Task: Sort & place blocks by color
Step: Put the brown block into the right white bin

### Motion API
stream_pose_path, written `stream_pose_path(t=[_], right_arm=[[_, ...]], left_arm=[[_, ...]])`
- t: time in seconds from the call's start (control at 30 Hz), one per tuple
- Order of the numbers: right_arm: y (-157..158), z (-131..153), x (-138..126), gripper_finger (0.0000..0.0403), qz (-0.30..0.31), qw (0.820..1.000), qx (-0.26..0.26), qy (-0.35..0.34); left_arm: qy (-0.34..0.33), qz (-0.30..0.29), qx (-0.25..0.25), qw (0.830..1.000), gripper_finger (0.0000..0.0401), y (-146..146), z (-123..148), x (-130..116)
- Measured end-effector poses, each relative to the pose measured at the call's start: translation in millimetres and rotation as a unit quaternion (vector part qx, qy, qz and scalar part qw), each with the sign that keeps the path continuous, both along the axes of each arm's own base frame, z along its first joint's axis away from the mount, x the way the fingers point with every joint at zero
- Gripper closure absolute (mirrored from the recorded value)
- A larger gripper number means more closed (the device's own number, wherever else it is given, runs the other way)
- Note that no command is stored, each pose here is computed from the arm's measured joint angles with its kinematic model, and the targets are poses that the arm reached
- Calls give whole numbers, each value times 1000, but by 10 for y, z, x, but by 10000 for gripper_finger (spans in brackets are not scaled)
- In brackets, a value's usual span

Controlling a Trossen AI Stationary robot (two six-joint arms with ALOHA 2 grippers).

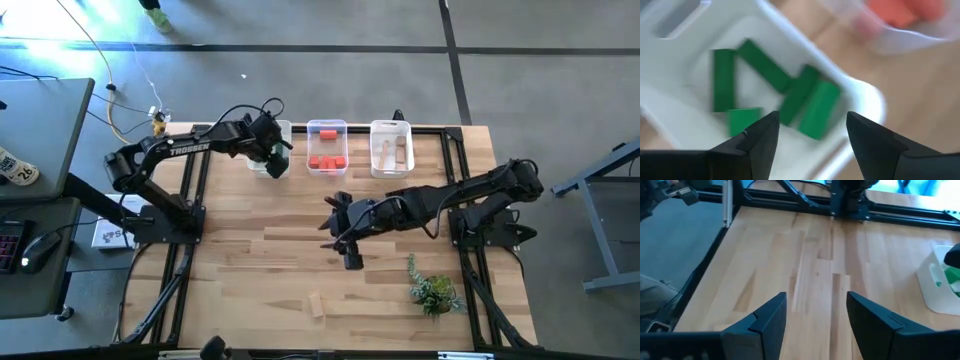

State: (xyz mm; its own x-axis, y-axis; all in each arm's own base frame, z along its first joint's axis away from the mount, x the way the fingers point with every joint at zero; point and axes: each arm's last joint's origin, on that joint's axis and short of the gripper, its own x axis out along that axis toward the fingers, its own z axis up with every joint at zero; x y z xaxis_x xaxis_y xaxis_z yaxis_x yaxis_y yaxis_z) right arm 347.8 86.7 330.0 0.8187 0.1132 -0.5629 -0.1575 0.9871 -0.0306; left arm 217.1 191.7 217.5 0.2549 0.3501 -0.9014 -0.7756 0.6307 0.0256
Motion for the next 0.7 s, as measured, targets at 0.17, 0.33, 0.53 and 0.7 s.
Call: stream_pose_path(t=[0.17,0.33,0.53,0.7], right_arm=[[116,0,-30,210,42,999,18,5],[230,-3,-62,210,82,996,35,10],[390,-125,62,210,124,992,4,-14],[503,-261,166,210,136,990,-8,-22]], left_arm=[[-17,-47,-30,998,181,-199,65,69],[-18,-83,-34,996,181,-527,164,169],[-31,-122,-54,991,181,-1033,281,272],[-37,-150,-78,985,181,-1456,325,324]])
